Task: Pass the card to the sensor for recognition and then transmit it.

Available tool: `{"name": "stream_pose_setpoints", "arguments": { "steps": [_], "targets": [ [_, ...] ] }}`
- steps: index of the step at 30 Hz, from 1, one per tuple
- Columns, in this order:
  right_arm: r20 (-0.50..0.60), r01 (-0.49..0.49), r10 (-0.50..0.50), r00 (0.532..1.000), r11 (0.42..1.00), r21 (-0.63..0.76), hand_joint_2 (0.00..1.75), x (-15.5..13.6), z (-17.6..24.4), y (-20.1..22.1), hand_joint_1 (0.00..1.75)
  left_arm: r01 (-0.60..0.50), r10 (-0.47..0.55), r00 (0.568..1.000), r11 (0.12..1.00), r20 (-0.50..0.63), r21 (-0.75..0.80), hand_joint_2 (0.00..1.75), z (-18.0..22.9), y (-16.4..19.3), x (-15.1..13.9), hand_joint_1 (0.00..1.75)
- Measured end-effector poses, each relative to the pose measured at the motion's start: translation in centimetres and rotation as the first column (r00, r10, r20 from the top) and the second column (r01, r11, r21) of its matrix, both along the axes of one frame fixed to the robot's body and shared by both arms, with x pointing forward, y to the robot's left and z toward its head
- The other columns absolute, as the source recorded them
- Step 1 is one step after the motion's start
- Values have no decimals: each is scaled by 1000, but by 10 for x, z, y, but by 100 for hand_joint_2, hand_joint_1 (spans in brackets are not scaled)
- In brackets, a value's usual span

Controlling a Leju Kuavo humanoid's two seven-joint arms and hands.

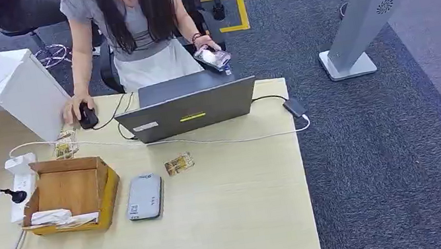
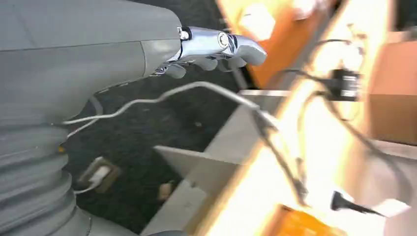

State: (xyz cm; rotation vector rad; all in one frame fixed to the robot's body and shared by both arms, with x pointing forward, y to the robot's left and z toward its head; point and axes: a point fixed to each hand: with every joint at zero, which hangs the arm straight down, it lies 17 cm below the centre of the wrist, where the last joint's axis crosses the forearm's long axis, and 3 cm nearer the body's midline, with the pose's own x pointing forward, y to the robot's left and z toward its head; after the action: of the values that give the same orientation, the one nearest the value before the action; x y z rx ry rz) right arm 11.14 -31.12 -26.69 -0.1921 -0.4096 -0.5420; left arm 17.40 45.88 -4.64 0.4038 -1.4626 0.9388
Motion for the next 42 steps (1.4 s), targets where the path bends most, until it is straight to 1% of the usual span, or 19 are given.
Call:
{"name": "stream_pose_setpoints", "arguments": {
  "steps": [4, 10, 15, 20, 27, 32, 36, 42],
  "targets": [
    [-77, -22, 23, 997, 1000, 4, 175, -13, -5, 3, 0, -7, 4, 999, 997, 34, 82, 175, 31, 6, 10, 0],
    [-175, -78, 78, 982, 997, 7, 175, -29, -10, 7, 0, 3, -27, 994, 974, 102, 227, 175, 91, 5, 33, 0],
    [-230, -138, 137, 964, 990, 10, 175, -37, -12, 10, 0, 19, -63, 992, 933, 109, 359, 175, 132, -3, 52, 0],
    [-276, -206, 203, 939, 978, 16, 175, -44, -14, 14, 0, 32, -94, 991, 868, 100, 496, 175, 168, -15, 71, 0],
    [-331, -296, 287, 899, 955, 22, 175, -52, -15, 16, 0, 67, -133, 990, 726, 44, 684, 175, 201, -31, 103, 0],
    [-359, -350, 337, 870, 936, 29, 175, -55, -15, 18, 0, 95, -145, 989, 604, -7, 791, 175, 221, -40, 129, 0],
    [-378, -392, 374, 847, 920, 33, 175, -57, -16, 19, 0, 103, -138, 990, 497, -39, 861, 175, 238, -45, 149, 0],
    [-408, -443, 420, 811, 895, 40, 175, -61, -16, 19, 0, 113, -100, 991, 340, -83, 933, 175, 260, -49, 176, 0]
  ]
}}
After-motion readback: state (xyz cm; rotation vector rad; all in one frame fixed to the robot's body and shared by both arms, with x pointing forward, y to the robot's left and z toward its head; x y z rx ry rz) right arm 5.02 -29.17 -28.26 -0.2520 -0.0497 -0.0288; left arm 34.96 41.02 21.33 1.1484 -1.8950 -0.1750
